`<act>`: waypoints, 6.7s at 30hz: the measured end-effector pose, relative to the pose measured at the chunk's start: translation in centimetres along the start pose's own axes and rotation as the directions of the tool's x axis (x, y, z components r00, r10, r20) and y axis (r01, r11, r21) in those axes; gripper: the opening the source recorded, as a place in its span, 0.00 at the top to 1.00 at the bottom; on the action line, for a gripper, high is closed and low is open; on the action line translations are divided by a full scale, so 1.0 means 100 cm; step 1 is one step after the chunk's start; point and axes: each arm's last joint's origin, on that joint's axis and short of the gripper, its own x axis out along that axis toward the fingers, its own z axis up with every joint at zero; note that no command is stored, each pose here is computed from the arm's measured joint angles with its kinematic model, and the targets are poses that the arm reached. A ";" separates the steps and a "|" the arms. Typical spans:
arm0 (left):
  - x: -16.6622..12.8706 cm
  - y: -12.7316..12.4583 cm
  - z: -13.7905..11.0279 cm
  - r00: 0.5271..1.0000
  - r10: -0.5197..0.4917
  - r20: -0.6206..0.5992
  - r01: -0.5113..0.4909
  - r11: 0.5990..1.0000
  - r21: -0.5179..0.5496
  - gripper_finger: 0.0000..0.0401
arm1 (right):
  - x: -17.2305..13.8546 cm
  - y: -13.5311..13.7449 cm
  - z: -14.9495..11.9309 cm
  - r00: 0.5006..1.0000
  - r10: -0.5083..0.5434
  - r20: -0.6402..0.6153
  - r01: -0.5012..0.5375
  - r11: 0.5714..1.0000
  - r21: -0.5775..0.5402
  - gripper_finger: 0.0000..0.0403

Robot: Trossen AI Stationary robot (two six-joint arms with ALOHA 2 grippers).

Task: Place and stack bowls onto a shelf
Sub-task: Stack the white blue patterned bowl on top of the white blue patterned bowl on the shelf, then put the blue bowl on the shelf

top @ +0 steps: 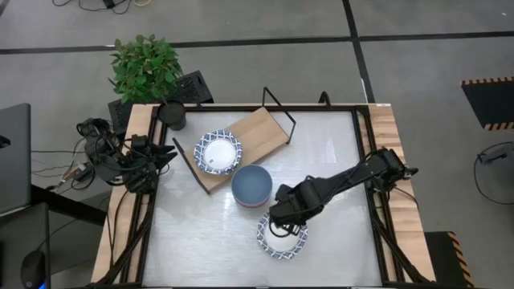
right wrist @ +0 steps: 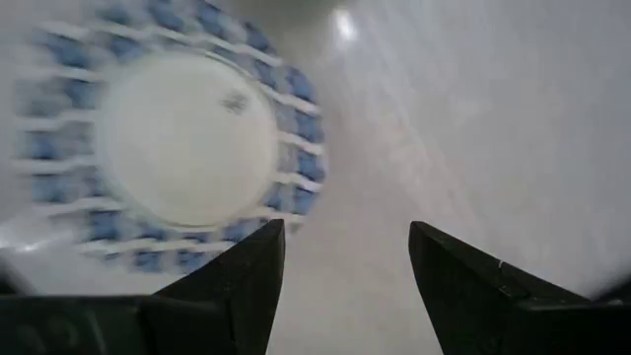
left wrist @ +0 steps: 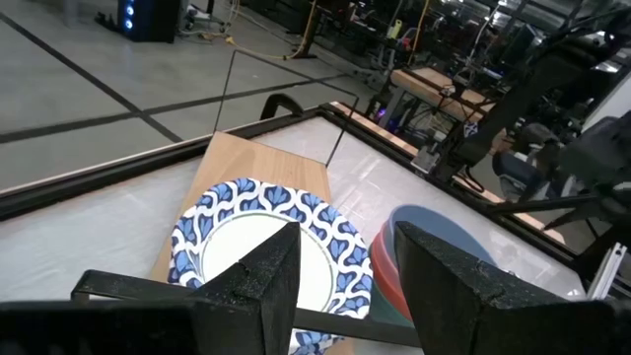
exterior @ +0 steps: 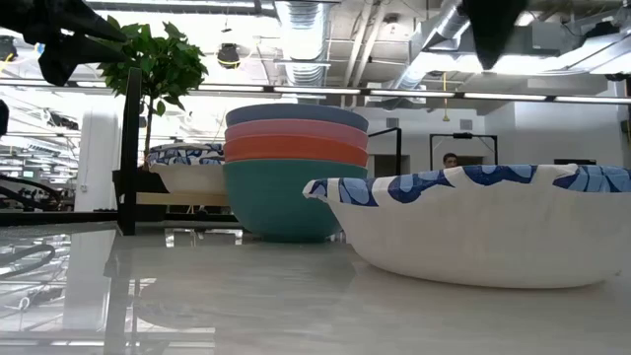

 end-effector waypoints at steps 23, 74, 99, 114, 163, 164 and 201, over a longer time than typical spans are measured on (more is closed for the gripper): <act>0.000 0.000 -0.001 1.000 -0.011 -0.013 0.010 1.000 -0.014 0.62 | 0.131 0.005 -0.020 0.969 0.244 -0.024 -0.241 0.965 0.106 0.39; 0.000 0.001 0.000 0.999 0.025 0.023 -0.024 1.000 -0.017 0.62 | -0.019 -0.179 0.105 0.311 0.324 0.894 -0.631 0.773 -0.061 0.95; 0.000 0.001 0.000 1.000 0.009 0.006 -0.008 0.999 -0.035 0.62 | 0.076 -0.159 0.230 0.451 0.518 0.727 -0.749 0.663 -0.007 0.95; 0.000 0.001 0.000 1.000 0.010 0.007 -0.009 0.999 -0.039 0.62 | 0.098 -0.161 0.234 0.544 0.456 0.704 -0.696 0.714 0.076 0.95; 0.000 0.001 0.000 1.000 0.014 0.012 -0.014 0.999 -0.047 0.62 | 0.088 -0.174 0.230 0.634 0.432 0.642 -0.627 0.773 0.099 0.42; 0.000 0.001 0.000 1.000 0.015 0.012 -0.014 0.999 -0.047 0.62 | 0.084 -0.174 0.230 0.645 0.409 0.646 -0.604 0.790 0.103 0.42; 0.000 0.001 -0.001 1.000 0.000 -0.011 -0.001 0.999 -0.047 0.62 | 0.000 -0.085 0.107 0.911 0.126 0.393 -0.106 0.992 -0.074 0.51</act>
